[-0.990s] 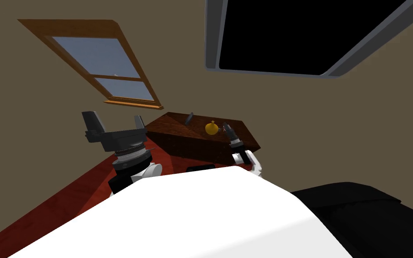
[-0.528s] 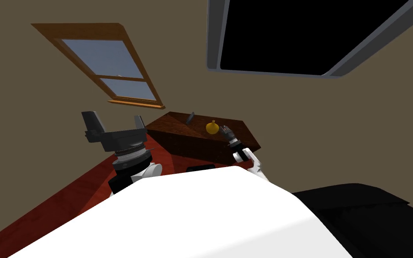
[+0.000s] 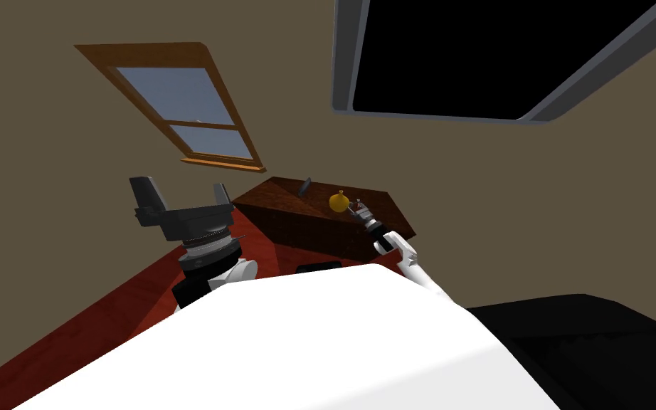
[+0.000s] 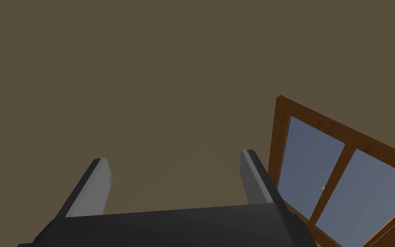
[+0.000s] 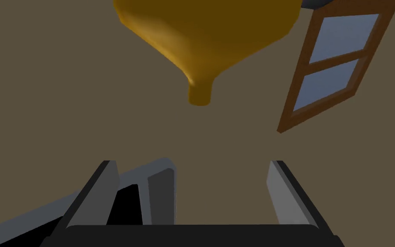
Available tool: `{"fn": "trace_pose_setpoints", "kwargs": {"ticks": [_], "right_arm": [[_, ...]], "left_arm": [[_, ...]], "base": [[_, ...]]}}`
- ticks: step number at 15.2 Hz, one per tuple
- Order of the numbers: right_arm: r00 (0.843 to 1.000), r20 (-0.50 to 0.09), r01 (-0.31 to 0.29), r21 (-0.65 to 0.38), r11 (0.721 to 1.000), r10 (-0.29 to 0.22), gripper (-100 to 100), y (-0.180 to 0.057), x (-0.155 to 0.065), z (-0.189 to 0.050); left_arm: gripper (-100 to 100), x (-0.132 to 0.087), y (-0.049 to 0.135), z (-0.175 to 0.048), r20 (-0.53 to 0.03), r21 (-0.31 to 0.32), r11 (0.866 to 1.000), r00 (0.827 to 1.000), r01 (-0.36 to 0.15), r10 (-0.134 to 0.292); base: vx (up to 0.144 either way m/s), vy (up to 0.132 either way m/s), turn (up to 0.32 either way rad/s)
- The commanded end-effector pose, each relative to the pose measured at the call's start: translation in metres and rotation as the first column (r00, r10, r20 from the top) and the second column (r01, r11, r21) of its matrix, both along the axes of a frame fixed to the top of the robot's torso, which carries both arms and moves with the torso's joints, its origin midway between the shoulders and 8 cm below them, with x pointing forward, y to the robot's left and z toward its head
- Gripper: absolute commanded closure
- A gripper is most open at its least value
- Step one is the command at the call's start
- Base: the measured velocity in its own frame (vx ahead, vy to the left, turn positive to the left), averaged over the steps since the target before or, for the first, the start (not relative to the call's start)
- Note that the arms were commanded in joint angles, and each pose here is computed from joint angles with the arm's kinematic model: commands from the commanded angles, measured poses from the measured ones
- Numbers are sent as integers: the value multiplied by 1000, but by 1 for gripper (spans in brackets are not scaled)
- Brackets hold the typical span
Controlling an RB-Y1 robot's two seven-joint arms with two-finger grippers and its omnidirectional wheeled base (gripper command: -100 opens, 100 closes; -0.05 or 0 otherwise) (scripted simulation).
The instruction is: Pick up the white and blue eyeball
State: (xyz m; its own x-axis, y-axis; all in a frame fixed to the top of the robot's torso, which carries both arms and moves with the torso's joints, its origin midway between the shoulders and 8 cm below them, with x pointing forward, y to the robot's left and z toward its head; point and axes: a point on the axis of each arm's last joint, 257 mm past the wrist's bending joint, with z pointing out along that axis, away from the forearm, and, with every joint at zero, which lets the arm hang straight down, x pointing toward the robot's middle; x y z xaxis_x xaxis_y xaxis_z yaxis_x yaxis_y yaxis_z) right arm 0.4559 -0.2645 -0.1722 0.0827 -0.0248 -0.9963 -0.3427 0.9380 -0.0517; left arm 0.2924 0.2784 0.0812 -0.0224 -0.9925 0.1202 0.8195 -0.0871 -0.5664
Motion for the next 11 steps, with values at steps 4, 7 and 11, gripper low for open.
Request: {"fn": "trace_pose_setpoints", "kwargs": {"ticks": [4,7,11], "right_arm": [[999,-8,28,-265,964,-32,-100,-24,14,-28],[999,-2,38,-391,919,-42,-100,-36,20,-39],[998,5,53,-582,812,-62,-100,-62,29,-56]], "left_arm": [[0,0,0,0,0,0,1000,1000,0,0],[0,0,0,0,0,0,1000,1000,0,0],[0,0,0,0,0,0,1000,1000,0,0]], "base": [[-21,12,37],[-17,12,31],[-15,21,55]]}}
